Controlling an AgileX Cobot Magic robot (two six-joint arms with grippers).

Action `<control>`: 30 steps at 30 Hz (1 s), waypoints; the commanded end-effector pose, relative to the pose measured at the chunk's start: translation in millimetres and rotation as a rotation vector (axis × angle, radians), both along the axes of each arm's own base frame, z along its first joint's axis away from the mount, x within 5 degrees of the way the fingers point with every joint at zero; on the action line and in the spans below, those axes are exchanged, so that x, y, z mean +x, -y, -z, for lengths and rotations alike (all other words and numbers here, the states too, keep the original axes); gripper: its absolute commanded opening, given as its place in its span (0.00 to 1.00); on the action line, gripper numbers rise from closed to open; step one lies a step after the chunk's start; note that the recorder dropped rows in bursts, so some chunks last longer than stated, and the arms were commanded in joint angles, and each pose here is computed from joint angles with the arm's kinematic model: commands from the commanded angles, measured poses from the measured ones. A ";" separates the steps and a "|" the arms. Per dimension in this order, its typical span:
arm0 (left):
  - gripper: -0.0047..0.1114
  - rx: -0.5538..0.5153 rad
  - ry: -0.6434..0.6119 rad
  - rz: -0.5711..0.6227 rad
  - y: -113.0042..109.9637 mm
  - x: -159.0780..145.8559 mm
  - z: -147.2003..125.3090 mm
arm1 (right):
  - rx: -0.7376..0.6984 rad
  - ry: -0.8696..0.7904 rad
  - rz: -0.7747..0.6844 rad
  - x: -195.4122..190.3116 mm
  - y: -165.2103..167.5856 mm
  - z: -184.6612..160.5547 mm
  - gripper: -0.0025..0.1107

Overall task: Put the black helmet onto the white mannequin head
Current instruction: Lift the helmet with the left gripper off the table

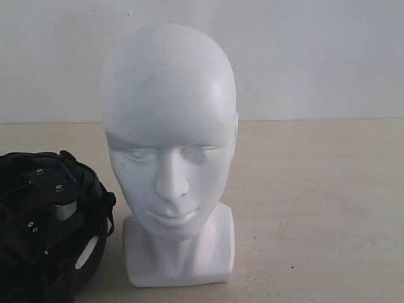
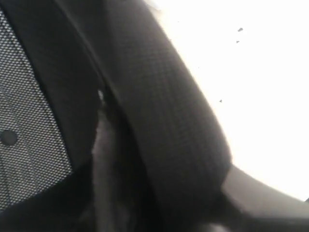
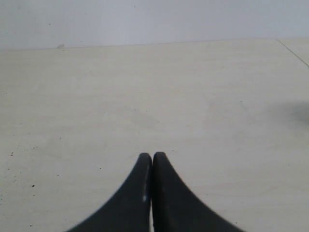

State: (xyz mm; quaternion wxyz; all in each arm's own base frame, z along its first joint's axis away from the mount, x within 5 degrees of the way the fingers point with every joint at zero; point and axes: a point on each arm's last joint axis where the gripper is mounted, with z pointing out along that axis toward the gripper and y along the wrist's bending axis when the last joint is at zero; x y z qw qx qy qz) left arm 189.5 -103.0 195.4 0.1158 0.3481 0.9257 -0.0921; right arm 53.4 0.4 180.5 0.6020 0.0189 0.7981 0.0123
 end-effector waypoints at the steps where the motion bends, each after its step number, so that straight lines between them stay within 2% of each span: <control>1: 0.08 0.019 -0.073 -0.051 1.5 1.6 12.3 | -0.002 0.011 -0.002 -0.2 -0.1 -0.8 0.02; 5: 0.08 0.001 -0.056 -0.103 0.7 0.8 6.7 | -0.002 0.011 -0.002 -0.2 -0.1 -0.8 0.02; 14: 0.08 -0.084 0.080 -0.129 -6.7 -16.0 -32.0 | -0.002 0.011 -0.004 -0.2 -0.2 -0.8 0.02; 30: 0.08 -0.129 0.185 -0.134 -30.7 -65.8 -77.8 | -0.002 0.011 -0.004 -0.2 -0.2 -0.8 0.02</control>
